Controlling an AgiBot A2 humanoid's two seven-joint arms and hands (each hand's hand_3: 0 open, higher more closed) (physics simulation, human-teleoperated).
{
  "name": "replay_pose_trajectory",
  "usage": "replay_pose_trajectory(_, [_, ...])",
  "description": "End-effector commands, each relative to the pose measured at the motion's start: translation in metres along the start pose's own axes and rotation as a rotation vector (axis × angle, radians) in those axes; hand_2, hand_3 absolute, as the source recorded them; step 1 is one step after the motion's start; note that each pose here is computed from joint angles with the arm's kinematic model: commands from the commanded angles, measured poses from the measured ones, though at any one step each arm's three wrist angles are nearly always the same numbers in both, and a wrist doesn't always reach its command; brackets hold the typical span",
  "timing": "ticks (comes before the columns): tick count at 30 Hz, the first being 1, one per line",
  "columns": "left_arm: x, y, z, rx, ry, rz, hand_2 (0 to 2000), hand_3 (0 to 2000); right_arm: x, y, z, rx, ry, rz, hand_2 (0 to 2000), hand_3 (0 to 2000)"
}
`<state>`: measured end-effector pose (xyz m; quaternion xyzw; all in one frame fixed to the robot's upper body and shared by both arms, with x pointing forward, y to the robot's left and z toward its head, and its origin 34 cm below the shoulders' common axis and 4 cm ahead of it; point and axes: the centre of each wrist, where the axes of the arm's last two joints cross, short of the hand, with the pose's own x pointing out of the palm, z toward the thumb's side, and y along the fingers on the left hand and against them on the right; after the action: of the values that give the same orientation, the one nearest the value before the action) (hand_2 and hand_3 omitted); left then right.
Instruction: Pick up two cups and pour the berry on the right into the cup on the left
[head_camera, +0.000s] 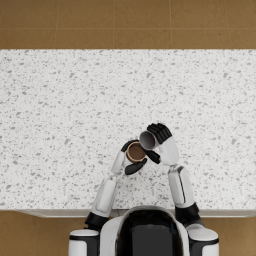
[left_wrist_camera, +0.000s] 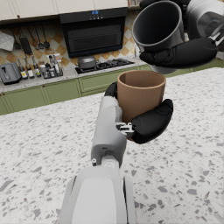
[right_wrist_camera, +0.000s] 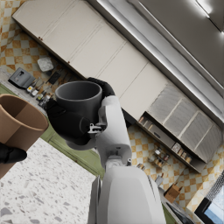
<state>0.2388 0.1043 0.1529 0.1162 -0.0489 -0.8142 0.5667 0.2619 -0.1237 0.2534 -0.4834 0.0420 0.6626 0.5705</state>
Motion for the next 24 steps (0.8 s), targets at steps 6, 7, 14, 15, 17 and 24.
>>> replay_pose_trajectory(6, [-0.001,0.014,-0.005,-0.012,0.096,-0.083,2000,1280,-0.013,-0.021,0.015,-0.052,0.197,-0.054,2000,1280])
replay_pose_trajectory(7, [-0.001,0.013,-0.007,-0.020,0.095,-0.083,2000,1280,-0.013,-0.021,0.015,-0.050,0.228,-0.052,2000,1280])
replay_pose_trajectory(14, [-0.004,0.016,-0.006,-0.016,0.086,-0.058,2000,1280,-0.006,-0.016,0.024,-0.065,0.442,-0.036,2000,1280])
replay_pose_trajectory(15, [-0.005,0.016,-0.004,-0.009,0.085,-0.052,2000,1280,-0.005,-0.016,0.023,-0.059,0.472,-0.031,2000,1280])
replay_pose_trajectory(17, [-0.005,0.015,-0.005,-0.015,0.083,-0.053,2000,1280,-0.005,-0.011,0.028,-0.070,0.537,-0.036,2000,1280])
replay_pose_trajectory(24, [-0.008,0.019,-0.004,-0.013,0.074,-0.031,2000,1280,-0.002,-0.011,0.036,-0.077,0.744,-0.049,2000,1280])
